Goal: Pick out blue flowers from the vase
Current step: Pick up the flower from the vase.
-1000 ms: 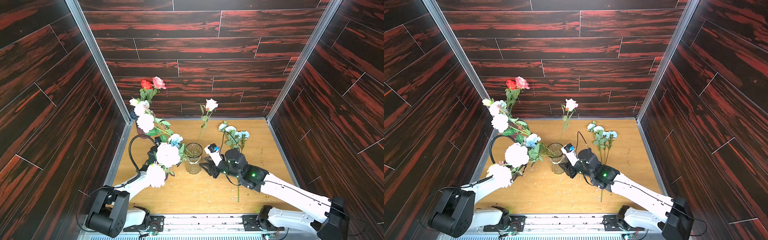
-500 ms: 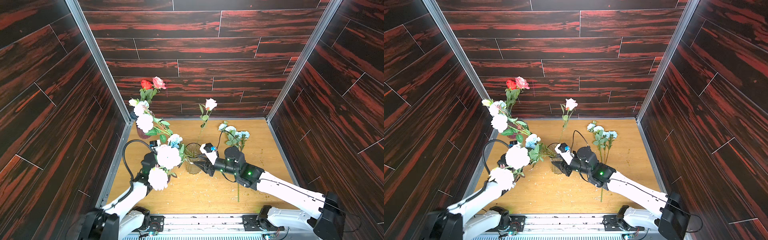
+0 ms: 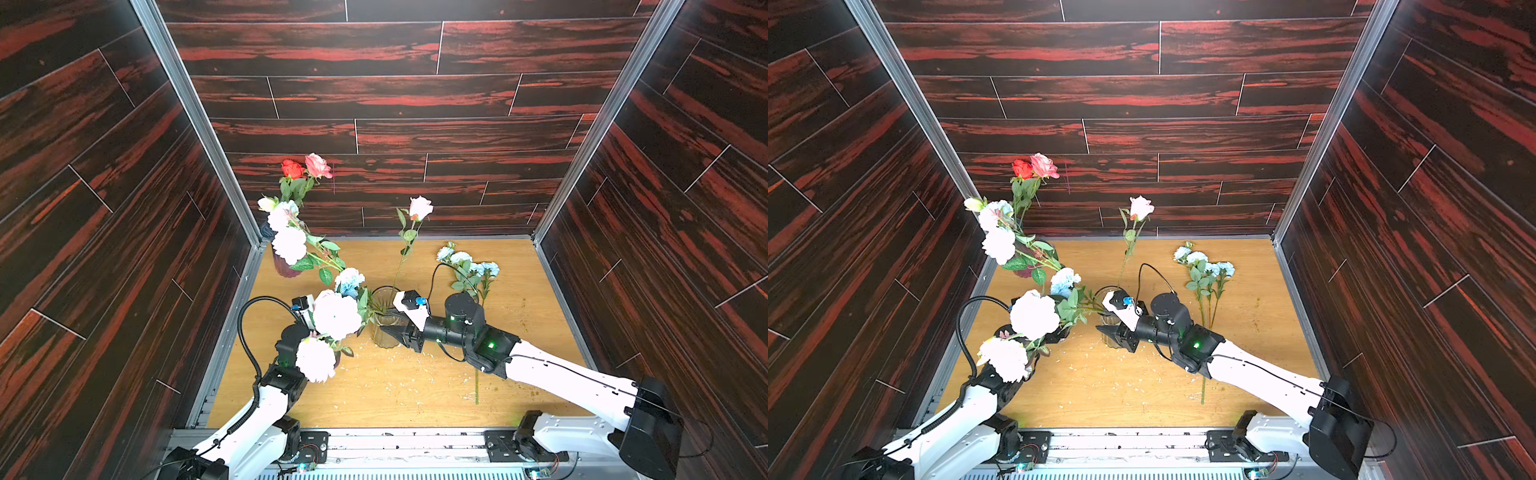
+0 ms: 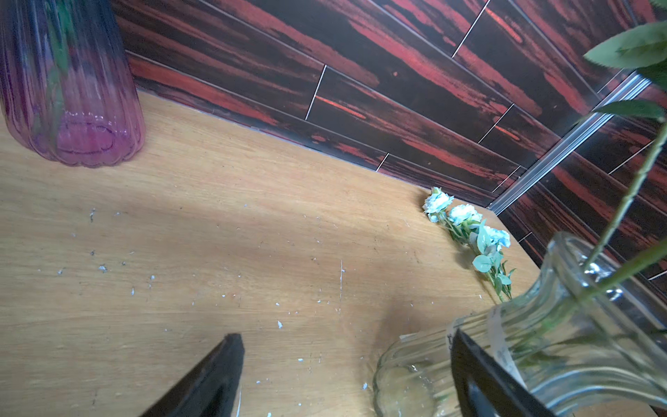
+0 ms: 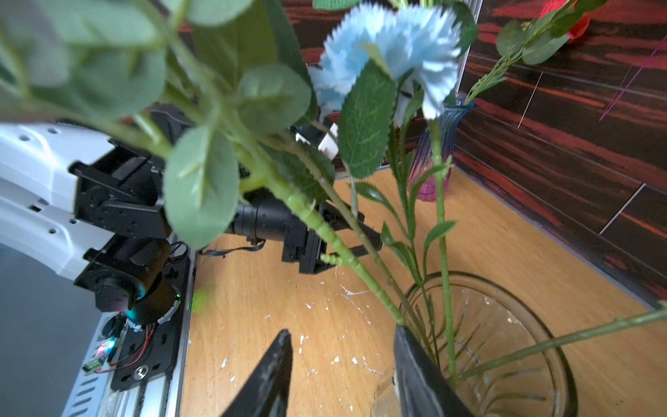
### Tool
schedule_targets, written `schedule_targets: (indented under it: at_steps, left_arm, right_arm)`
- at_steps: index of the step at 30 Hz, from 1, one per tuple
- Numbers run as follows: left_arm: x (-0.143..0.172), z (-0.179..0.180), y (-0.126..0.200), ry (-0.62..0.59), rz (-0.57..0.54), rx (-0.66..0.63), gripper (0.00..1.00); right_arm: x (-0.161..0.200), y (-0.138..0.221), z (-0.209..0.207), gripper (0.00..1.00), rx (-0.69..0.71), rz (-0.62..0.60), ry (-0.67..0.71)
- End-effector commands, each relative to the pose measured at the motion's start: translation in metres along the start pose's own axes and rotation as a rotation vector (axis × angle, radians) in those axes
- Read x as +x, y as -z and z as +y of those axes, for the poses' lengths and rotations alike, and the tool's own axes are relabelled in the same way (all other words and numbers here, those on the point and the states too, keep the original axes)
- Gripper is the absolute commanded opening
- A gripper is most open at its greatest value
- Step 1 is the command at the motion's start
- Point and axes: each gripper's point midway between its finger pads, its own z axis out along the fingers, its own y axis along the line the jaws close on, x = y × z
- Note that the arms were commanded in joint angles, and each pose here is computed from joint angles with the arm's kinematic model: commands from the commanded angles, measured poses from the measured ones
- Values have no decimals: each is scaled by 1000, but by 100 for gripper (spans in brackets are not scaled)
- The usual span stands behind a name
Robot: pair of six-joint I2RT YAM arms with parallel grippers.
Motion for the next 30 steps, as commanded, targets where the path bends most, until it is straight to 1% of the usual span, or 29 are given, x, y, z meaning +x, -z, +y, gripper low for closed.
schedule_targets:
  at_steps: [1, 10, 16, 22, 25, 28, 30]
  left_arm:
    - [-7, -4, -2, -7, -21, 9, 91]
    - [-6, -4, -5, -7, -9, 10, 91]
    - [-6, -4, -7, -7, -4, 9, 91]
    - [-6, -5, -7, -8, -2, 11, 90]
    - [-6, -5, -7, -9, -2, 12, 91]
    - [-5, -5, -7, -9, 0, 12, 91]
    - [-5, -5, -7, -8, 0, 12, 91]
  right_arm:
    - [-7, -2, 0, 50, 2, -32, 17]
    - [-6, -18, -6, 50, 6, -12, 35]
    - [-5, -25, -12, 45, 29, -4, 49]
    - [-6, -32, -18, 45, 46, 4, 59]
    - [-7, -35, -20, 39, 49, 4, 62]
    - [-8, -36, -22, 30, 55, -1, 61]
    - [-8, -37, -22, 27, 54, 0, 61]
